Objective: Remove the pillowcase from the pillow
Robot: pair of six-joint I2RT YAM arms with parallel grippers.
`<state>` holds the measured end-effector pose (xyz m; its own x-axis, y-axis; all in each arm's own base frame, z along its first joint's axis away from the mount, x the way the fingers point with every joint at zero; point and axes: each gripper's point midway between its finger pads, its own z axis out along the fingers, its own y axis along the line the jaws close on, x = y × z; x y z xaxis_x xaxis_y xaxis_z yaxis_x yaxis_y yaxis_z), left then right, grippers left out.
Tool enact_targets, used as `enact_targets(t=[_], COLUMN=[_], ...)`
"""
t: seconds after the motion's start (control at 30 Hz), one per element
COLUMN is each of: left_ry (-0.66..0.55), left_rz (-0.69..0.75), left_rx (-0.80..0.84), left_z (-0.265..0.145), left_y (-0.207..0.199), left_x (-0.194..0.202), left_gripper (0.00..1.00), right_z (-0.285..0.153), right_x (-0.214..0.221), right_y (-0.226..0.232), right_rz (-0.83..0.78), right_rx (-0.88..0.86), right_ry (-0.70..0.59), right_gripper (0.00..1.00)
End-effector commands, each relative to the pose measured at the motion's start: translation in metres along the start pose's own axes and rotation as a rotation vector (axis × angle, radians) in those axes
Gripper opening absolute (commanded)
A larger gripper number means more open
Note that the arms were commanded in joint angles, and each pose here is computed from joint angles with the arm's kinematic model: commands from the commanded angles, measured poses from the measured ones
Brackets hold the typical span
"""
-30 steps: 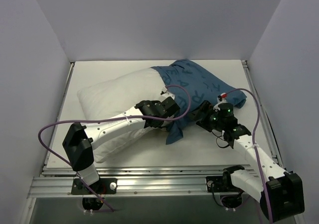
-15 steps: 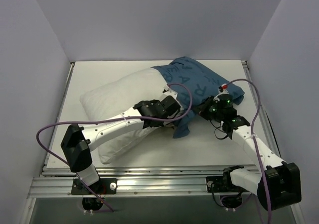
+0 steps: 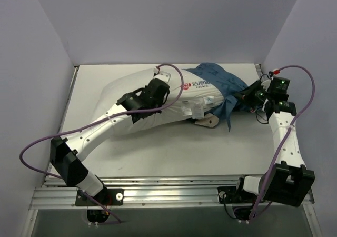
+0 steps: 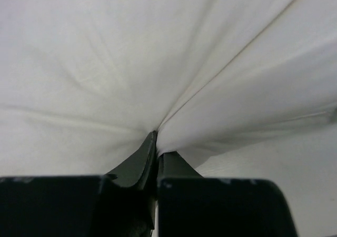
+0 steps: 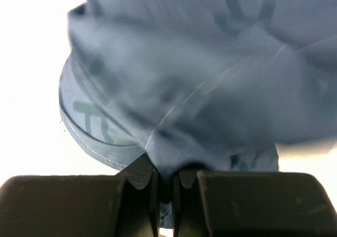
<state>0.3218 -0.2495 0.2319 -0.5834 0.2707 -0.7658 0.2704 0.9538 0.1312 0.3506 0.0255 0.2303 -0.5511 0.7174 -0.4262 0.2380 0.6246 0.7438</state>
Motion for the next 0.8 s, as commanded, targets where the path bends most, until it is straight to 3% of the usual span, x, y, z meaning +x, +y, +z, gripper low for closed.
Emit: enact_targets(t=[0.0,0.2,0.3,0.47,0.53,0.57,0.63,0.77], left_ry=[0.184,0.240,0.243,0.127,0.161,0.075,0.035,-0.091], left_rz=[0.179,0.132,0.085,0.013,0.035,-0.010,-0.031,-0.078], left_rx=[-0.536,-0.700,-0.700,-0.691,-0.686,-0.688,-0.657,-0.577], left_z=[-0.041,-0.045,-0.040,-0.050,-0.034,-0.046,-0.029,-0.032], left_y=[0.169,0.235,0.255,0.262,0.260,0.263,0.257,0.248], left_x=[0.020,0.003,-0.010,-0.075,-0.082,-0.107,-0.122,-0.153], left_gripper=[0.02,0.02,0.02,0.02,0.02,0.02,0.02,0.02], right_z=[-0.048,-0.082,-0.085,-0.102,-0.118,-0.120,-0.138,-0.170], right_x=[-0.141,-0.184,-0.201,-0.228,-0.237,-0.235,-0.238,-0.226], right_y=[-0.015,0.010,0.037,0.092,0.126,0.137,0.167,0.225], right_rz=[-0.084,-0.122,-0.156,-0.244,-0.299,-0.321,-0.365,-0.451], right_rx=[0.182,0.171,0.105,-0.037,-0.122,-0.168,-0.258,-0.496], right_ry=[-0.487,-0.585,-0.592,-0.627,-0.656,-0.641,-0.676,-0.708], right_gripper=[0.00,0.00,0.00,0.00,0.00,0.00,0.00,0.00])
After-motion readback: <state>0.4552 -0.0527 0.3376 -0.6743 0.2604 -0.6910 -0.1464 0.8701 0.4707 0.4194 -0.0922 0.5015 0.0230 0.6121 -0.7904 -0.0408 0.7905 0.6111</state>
